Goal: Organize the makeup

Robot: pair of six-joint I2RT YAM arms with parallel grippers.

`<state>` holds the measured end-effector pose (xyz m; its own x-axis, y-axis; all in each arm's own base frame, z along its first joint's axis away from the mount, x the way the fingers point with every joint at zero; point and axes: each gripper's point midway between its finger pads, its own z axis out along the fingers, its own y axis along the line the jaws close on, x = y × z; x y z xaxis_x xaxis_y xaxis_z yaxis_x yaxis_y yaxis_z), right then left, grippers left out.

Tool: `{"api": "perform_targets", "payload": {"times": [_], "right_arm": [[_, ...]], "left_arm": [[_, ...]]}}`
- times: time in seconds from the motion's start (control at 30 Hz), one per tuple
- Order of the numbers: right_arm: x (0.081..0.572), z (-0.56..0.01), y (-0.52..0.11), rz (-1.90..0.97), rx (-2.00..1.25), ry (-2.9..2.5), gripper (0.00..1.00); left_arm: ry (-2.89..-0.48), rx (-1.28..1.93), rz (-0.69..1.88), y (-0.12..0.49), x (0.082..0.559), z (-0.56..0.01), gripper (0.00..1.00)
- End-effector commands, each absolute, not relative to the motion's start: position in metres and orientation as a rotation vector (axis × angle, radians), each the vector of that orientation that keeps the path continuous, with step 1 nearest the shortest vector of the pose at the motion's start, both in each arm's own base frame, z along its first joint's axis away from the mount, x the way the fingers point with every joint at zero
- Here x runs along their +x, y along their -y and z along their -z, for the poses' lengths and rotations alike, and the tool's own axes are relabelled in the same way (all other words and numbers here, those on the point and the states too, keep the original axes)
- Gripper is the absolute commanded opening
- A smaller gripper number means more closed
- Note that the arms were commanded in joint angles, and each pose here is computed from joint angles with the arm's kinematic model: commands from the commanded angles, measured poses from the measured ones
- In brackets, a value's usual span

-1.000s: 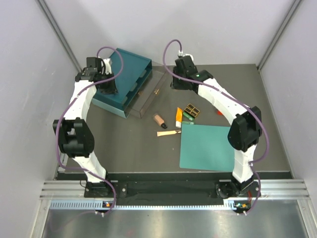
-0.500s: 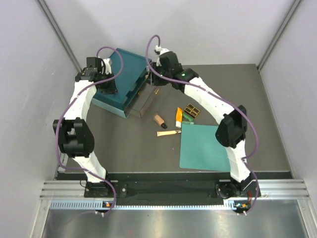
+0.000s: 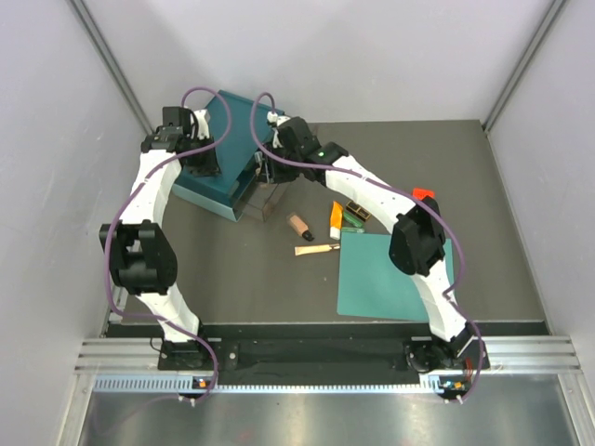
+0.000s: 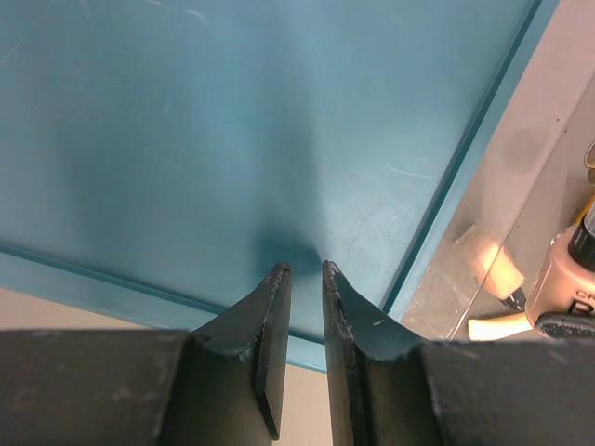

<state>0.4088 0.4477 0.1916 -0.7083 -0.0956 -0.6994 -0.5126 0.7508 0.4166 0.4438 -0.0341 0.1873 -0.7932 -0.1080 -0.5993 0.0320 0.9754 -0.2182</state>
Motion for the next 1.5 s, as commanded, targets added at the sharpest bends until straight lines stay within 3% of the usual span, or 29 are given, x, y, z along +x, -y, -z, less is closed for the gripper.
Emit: {"api": "perform_targets", "payload": {"times": [0.0, 0.13, 0.4, 0.67, 0.9, 0.97, 1.13, 1.47], "right_arm": [[0.403, -0.218, -0.469, -0.908, -0.479, -2.192, 0.16], [0.399, -0.213, -0.472, -0.931, -0.472, -2.215, 0.30], [0.397, -0.216, -0.476, -0.960, -0.461, -2.214, 0.46], [0.396, -0.222, -0.476, -0.966, -0.467, -2.201, 0.49], [0.393, -0.288, -0.440, -0.840, -0.516, -2.033, 0.50], [0.383, -0.289, -0.420, -0.763, -0.586, -2.012, 0.55], [0.358, -0.227, -0.379, -0.592, -0.757, -2.079, 0.64], [0.341, -0.125, -0.358, -0.475, -0.828, -2.254, 0.67]], "left_arm": [[-2.666, -0.075, 0.247, 0.028, 0.414, -0.148, 0.26], [-2.667, -0.073, 0.240, 0.027, 0.414, -0.148, 0.26], [-2.668, -0.065, 0.230, 0.026, 0.415, -0.148, 0.26], [-2.666, -0.062, 0.221, 0.025, 0.415, -0.149, 0.26], [-2.666, -0.062, 0.221, 0.025, 0.414, -0.150, 0.26], [-2.665, -0.063, 0.225, 0.025, 0.414, -0.150, 0.27], [-2.667, -0.068, 0.232, 0.026, 0.412, -0.151, 0.28], [-2.688, -0.063, 0.232, 0.026, 0.406, -0.145, 0.28]]}}
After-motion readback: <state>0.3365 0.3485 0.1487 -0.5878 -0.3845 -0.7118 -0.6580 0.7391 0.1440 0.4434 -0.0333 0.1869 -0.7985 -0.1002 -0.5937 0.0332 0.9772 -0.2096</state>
